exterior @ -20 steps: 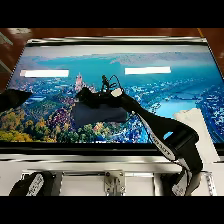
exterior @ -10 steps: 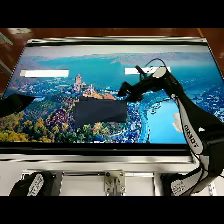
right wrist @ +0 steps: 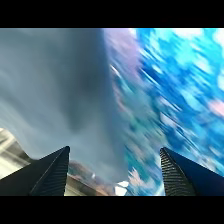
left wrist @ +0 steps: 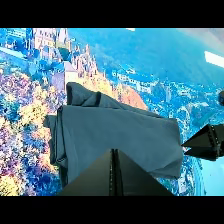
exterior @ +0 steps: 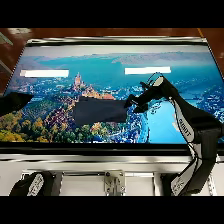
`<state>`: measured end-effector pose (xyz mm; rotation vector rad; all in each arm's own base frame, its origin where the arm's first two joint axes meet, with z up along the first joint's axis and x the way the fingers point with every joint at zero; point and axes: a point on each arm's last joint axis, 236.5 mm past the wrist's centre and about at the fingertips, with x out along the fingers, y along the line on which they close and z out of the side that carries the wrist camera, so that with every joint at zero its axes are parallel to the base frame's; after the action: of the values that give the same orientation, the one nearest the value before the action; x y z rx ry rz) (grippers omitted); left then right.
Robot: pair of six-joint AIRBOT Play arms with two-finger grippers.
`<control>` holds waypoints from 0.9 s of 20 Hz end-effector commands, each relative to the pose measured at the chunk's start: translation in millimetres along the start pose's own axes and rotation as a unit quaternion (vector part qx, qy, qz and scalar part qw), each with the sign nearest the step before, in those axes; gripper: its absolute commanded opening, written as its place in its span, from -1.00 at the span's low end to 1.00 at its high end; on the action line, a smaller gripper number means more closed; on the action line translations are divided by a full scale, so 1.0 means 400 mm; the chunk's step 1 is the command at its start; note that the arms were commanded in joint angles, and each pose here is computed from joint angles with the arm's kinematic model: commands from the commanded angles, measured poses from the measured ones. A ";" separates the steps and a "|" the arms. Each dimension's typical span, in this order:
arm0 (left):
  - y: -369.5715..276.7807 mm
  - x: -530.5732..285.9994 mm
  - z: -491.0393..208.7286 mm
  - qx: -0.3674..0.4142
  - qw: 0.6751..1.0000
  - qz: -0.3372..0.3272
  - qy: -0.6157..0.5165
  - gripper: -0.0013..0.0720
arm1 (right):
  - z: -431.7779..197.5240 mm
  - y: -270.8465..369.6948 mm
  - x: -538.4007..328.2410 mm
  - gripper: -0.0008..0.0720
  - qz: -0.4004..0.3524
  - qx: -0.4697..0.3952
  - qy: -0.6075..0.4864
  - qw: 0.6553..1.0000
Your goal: Fold the shirts.
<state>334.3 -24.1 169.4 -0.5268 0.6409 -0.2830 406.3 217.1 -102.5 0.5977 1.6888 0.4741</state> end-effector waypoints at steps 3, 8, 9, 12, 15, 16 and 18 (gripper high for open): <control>0.013 0.008 0.005 -0.005 1.000 0.004 -0.002 -0.85 | 0.011 0.036 0.073 0.02 0.015 -0.015 -0.005 1.000; 0.013 0.009 0.005 -0.006 1.000 0.004 -0.001 -0.85 | 0.021 0.080 0.005 -0.80 0.024 -0.094 -0.016 0.995; 0.013 0.009 0.005 -0.006 1.000 0.004 -0.002 -0.85 | 0.029 0.118 -0.049 -0.80 0.029 -0.127 -0.031 0.991; 0.016 0.012 0.004 -0.007 1.000 0.004 0.000 -0.85 | 0.091 0.255 -0.347 -0.80 0.046 -0.176 -0.156 0.971; 0.020 0.016 0.002 -0.009 1.000 0.004 0.003 -0.85 | 0.123 0.256 -0.706 -0.80 0.023 -0.122 -0.308 0.943; 0.022 0.017 0.001 -0.010 1.000 0.005 0.004 -0.85 | 0.113 0.206 -0.806 -0.80 0.004 -0.084 -0.341 0.936; 0.026 0.021 0.000 -0.012 1.000 0.005 0.006 -0.85 | 0.065 0.081 -0.947 -0.80 -0.029 -0.020 -0.372 0.928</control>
<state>340.8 -19.6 161.9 -0.5434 0.6537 -0.2704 507.8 97.9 154.6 0.5451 1.0388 0.4216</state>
